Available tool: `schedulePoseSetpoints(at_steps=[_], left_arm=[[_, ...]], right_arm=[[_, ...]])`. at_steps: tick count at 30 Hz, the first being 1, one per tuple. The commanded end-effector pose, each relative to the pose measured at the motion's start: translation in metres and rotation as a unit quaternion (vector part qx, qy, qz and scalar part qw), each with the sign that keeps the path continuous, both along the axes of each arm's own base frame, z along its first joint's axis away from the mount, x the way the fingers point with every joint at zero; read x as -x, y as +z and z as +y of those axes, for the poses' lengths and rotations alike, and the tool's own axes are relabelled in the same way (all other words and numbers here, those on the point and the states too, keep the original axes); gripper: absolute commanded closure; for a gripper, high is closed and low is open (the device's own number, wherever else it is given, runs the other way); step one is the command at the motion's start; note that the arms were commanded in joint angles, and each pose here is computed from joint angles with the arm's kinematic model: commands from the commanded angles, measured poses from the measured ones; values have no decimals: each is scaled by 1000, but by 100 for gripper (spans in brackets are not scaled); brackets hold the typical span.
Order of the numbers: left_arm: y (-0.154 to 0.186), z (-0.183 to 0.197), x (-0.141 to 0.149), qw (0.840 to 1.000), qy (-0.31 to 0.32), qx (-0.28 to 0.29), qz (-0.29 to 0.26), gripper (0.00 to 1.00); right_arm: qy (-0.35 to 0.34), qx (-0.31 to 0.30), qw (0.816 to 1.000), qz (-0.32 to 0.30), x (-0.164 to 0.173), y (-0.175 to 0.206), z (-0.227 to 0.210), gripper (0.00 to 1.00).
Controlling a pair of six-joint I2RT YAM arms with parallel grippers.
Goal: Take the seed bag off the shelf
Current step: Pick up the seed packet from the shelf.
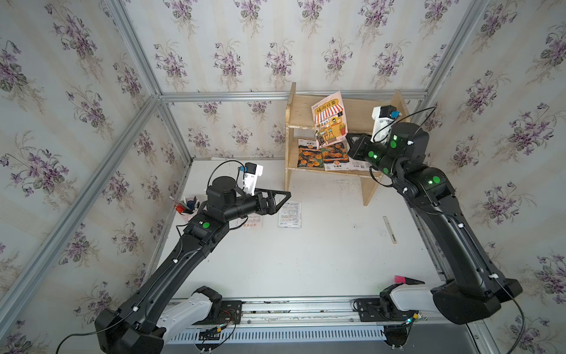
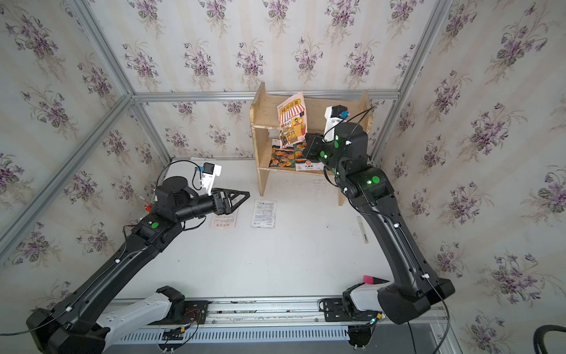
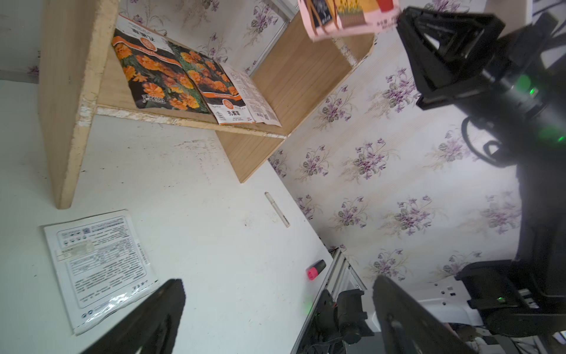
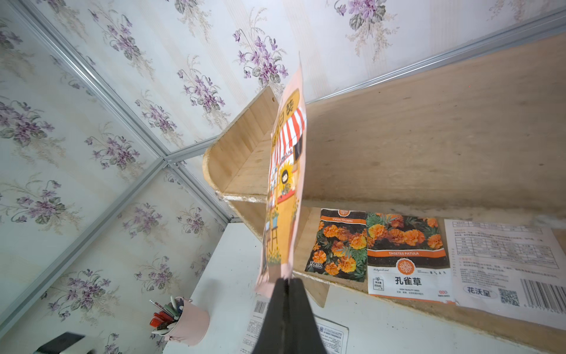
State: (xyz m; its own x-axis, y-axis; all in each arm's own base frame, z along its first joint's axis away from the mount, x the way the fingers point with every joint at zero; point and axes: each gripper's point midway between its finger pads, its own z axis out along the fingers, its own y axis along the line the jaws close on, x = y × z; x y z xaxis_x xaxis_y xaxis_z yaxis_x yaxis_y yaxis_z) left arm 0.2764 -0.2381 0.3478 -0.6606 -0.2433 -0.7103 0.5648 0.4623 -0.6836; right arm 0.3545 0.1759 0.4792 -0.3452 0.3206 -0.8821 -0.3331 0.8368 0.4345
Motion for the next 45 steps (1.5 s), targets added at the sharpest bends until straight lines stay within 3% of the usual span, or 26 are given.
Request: schedulePoseSetpoints(at_steps=[1, 8, 17, 21, 35, 40, 45], left_arm=[[31, -13, -4, 997, -25, 70, -18, 0], [39, -36, -19, 992, -37, 118, -26, 0], [47, -73, -50, 981, -41, 186, -35, 0], [32, -94, -63, 979, -53, 196, -12, 0], [21, -101, -53, 988, -59, 143, -16, 0], [20, -104, -46, 991, -89, 75, -65, 0], [33, -109, -40, 982, -138, 5, -125, 0]], right_arm=[[37, 1, 999, -34, 19, 11, 4, 100], [93, -5, 995, -39, 52, 3, 9, 100], [105, -13, 994, -37, 67, -10, 7, 100], [111, -17, 993, -38, 73, -9, 6, 100], [119, -5, 992, -37, 85, -9, 3, 100], [144, -6, 989, -33, 90, -9, 10, 100], [181, -6, 983, -28, 98, -6, 19, 100]])
